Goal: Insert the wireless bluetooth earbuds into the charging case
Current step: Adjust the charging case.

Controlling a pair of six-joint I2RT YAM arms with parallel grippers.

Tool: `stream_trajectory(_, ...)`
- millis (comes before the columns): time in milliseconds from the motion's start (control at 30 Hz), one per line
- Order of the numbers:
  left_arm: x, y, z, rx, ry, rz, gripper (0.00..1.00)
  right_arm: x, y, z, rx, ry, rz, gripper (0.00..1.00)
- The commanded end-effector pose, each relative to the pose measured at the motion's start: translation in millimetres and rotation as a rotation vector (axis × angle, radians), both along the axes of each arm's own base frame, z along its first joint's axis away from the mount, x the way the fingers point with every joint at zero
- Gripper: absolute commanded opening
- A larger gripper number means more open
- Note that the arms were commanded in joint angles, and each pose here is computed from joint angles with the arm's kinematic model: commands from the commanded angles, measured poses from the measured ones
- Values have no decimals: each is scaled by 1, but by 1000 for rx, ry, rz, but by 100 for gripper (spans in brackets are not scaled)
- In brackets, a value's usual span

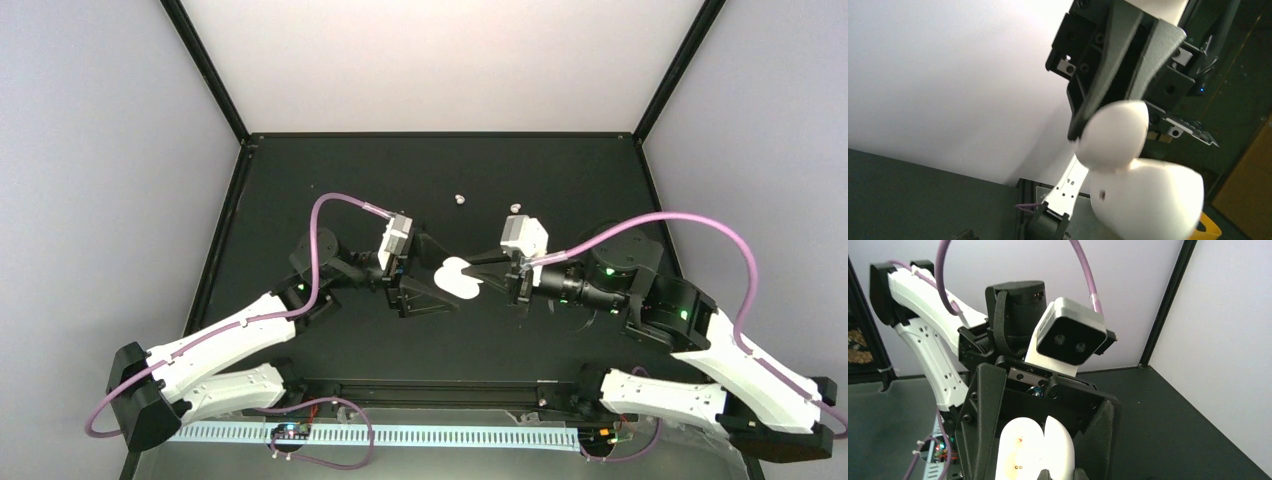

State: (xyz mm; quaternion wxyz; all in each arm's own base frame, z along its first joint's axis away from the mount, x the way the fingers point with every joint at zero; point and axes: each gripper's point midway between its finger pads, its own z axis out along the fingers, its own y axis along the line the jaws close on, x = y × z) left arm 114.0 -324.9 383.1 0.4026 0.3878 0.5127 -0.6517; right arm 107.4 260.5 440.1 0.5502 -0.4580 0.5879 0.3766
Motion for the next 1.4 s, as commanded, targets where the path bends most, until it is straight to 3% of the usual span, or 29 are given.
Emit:
stream_trajectory(0, 8, 1, 18, -59, -44, 61, 91, 11, 6, -3, -52, -92, -81, 1)
stream_trajectory(633, 0, 1, 22, -72, -84, 17, 43, 11, 14, -6, -22, -88, -72, 1)
stream_trajectory(933, -1, 1, 21, -71, -83, 11, 35, 10, 14, -8, -22, -84, -65, 1)
stream_trajectory(1367, -3, 2, 24, -78, -90, 4, 34, 9, 16, -10, -26, -78, -52, 1)
